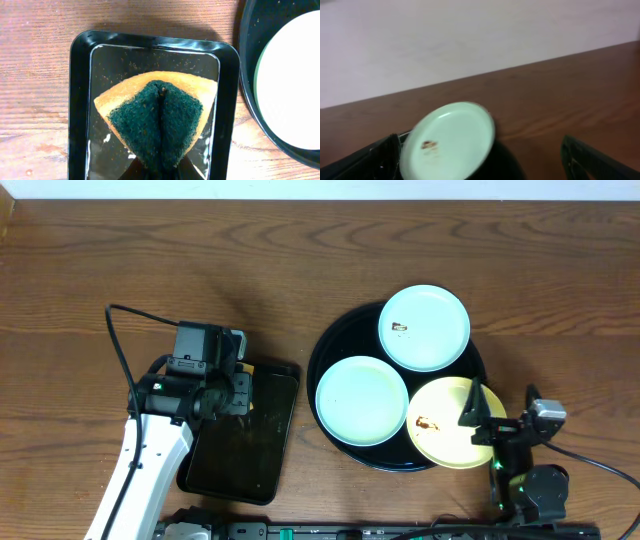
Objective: Clean dirty plates on tray and stack at the side
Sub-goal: 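Reach the right gripper to the pale green plate's rim and grasp it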
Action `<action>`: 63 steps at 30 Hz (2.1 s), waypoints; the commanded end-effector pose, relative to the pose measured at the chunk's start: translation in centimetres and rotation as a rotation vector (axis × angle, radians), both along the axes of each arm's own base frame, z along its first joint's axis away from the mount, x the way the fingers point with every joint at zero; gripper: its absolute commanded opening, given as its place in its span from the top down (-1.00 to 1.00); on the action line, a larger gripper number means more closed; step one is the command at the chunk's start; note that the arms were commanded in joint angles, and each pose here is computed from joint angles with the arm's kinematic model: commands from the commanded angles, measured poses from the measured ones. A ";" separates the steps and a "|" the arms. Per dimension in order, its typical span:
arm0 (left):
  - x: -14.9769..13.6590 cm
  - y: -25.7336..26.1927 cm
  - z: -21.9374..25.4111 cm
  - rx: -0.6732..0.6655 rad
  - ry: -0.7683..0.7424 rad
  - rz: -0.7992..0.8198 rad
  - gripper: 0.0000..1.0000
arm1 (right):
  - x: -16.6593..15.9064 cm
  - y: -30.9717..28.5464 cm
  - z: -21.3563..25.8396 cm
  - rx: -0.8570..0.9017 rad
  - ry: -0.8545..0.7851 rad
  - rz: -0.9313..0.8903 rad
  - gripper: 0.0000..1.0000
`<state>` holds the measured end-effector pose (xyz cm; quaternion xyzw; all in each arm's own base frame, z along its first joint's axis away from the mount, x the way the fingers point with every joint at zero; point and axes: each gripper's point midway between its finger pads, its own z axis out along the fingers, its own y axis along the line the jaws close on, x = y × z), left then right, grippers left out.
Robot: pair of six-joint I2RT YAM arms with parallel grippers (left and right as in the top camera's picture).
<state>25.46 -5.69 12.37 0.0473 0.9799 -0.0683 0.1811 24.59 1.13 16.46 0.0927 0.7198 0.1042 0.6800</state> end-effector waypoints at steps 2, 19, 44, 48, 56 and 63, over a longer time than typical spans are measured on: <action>0.2 0.3 -0.1 0.005 0.006 0.027 0.85 | -1.0 2.7 1.6 0.115 0.053 0.156 -0.99; 0.4 0.3 -0.4 0.006 0.011 0.028 0.77 | -2.7 7.1 -2.9 0.239 0.951 0.330 -0.99; 0.7 0.2 -0.2 0.000 -0.002 0.034 0.69 | 0.7 14.9 -3.9 -0.054 0.987 0.915 -0.99; 0.7 0.2 -0.2 0.000 -0.003 0.034 0.69 | 1.2 15.2 -4.7 -0.002 1.024 0.896 -0.99; 0.7 0.2 -0.2 0.000 -0.001 0.034 0.69 | 3.2 14.9 -9.2 0.044 1.149 0.775 -0.87; 0.7 0.2 -0.2 0.000 -0.001 0.034 0.70 | 4.0 15.4 -12.0 0.077 1.202 0.753 -0.46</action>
